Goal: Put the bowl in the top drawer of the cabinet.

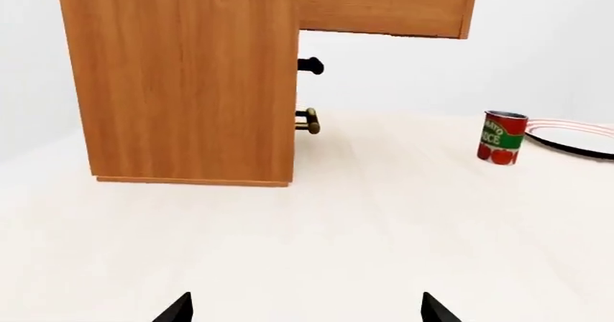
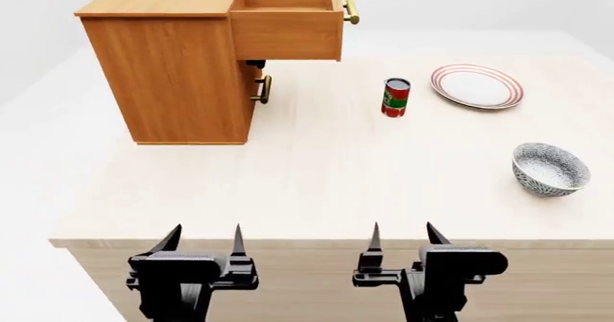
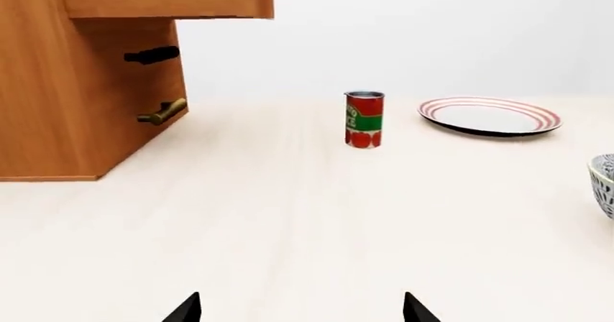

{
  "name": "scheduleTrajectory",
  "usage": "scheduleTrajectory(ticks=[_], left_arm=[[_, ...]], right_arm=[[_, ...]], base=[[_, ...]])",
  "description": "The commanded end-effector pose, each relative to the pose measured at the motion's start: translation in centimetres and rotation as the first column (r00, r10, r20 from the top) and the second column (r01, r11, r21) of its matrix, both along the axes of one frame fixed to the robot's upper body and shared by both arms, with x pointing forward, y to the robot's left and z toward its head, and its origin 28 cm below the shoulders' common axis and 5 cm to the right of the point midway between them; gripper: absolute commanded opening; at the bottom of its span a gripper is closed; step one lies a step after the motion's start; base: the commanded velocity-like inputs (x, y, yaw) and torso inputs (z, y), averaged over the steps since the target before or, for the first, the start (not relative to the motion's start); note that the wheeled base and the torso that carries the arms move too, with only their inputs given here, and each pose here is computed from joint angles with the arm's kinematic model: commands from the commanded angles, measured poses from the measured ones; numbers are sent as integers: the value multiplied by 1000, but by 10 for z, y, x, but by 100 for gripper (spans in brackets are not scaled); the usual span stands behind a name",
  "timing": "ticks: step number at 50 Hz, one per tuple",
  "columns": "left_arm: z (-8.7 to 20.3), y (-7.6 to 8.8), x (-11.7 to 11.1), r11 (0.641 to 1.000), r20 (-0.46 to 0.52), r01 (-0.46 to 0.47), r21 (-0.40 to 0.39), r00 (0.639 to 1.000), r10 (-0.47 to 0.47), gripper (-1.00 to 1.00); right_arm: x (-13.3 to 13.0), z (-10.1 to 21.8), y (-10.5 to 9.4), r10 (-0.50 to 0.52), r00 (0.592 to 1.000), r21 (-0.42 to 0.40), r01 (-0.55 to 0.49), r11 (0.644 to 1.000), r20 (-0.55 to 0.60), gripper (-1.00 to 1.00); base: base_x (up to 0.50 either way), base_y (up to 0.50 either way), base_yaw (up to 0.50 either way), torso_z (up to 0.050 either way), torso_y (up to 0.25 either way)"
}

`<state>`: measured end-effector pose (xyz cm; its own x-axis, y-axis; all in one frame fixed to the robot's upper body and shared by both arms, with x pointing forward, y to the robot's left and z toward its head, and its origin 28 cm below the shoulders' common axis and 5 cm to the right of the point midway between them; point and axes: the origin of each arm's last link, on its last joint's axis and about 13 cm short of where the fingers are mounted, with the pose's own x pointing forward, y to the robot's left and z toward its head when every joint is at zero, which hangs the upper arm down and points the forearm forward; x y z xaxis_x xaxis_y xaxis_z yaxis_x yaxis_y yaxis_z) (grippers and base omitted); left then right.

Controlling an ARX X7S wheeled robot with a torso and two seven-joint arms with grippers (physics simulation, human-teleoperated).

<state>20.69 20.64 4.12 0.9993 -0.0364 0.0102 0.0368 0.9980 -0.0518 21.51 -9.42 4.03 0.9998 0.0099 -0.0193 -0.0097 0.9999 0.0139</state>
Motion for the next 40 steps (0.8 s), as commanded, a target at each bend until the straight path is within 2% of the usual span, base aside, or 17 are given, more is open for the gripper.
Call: scheduleTrajectory(ticks=[1,4,19,29,40], left_arm=[[49,-2,-8,998,89,65,-8,994,-64,100],[66,1,-10,997,125,76,9,989,-76,100],[137,31,-34,999,218,28,-21,976,-22,100],[169,50,-57,997,259,9,75,965,-28,100],[196,63,-80,999,267,38,-26,963,-30,100]], right_arm=[[-2,49,0,23,998,23,-24,999,53,100],[-1,68,-4,25,997,20,-27,999,74,100],[2,146,-15,20,988,-16,-18,1000,156,100],[6,180,-24,27,981,-36,-20,999,192,100],[20,209,-42,1,976,-64,13,998,216,100]], base=[[0,0,0,0,0],[0,0,0,0,0],[0,0,0,0,0],[31,0,0,0,0],[80,0,0,0,0]])
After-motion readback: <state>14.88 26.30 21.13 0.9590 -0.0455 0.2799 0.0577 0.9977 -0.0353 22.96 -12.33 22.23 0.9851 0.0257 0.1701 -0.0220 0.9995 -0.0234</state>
